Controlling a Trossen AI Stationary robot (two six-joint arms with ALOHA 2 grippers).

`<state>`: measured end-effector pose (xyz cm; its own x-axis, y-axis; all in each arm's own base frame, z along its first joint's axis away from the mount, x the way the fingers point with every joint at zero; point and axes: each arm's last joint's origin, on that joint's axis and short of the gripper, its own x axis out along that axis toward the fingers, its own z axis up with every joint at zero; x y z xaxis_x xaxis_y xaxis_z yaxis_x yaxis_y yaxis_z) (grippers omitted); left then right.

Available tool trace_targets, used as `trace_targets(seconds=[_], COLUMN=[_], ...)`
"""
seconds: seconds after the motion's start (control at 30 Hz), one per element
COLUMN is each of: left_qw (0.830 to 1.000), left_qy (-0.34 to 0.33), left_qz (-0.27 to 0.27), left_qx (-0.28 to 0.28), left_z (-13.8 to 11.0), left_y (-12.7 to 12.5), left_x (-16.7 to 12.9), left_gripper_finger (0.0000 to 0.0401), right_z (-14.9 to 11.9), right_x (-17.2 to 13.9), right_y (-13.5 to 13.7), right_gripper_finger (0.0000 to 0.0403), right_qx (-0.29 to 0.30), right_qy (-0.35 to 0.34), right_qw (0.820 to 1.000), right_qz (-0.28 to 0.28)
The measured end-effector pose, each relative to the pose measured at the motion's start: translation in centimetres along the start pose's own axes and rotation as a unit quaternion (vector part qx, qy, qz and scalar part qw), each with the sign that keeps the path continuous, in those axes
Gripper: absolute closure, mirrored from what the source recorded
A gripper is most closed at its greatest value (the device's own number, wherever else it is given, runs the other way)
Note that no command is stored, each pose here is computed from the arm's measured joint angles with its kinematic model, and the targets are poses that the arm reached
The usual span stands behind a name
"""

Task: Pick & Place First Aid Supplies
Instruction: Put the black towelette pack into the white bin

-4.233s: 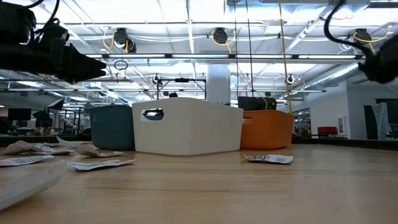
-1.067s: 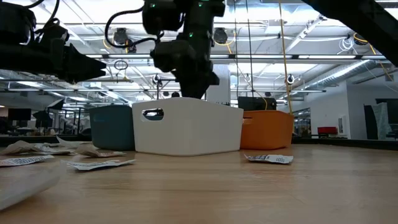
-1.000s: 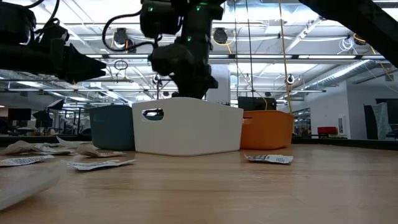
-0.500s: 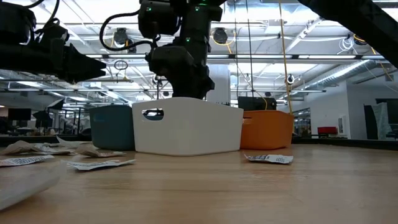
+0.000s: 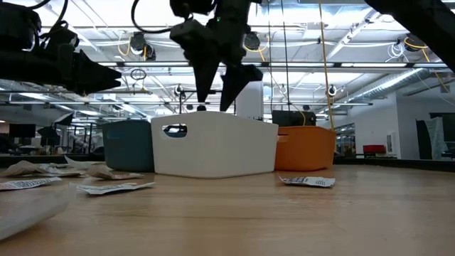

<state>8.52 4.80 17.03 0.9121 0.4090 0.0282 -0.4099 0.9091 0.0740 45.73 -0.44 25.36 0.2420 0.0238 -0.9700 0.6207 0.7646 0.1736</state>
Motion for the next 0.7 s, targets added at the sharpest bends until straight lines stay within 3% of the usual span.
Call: trace_targets(seconds=[0.2, 0.5, 0.7], left_qw=[1.000, 1.000, 1.000], left_qy=[0.000, 0.000, 0.000], left_qz=[0.000, 0.000, 0.000], left_qx=[0.000, 0.000, 0.000], left_z=[0.0, 0.0, 0.0], left_y=[0.0, 0.0, 0.0], left_x=[0.0, 0.0, 0.0], left_gripper_finger=[0.0034, 0.0034, 0.0034], right_z=[-0.1, -3.6, -7.2], right_x=[-0.5, 0.6, -0.6], right_y=[0.0, 2.7, 3.4], right_gripper_finger=[0.0160, 0.0160, 0.0161], right_qx=[0.045, -0.013, -0.035], right_qy=[-0.004, 0.022, 0.023], right_qw=[0.999, 1.000, 0.999], right_qz=[0.003, -0.006, -0.014])
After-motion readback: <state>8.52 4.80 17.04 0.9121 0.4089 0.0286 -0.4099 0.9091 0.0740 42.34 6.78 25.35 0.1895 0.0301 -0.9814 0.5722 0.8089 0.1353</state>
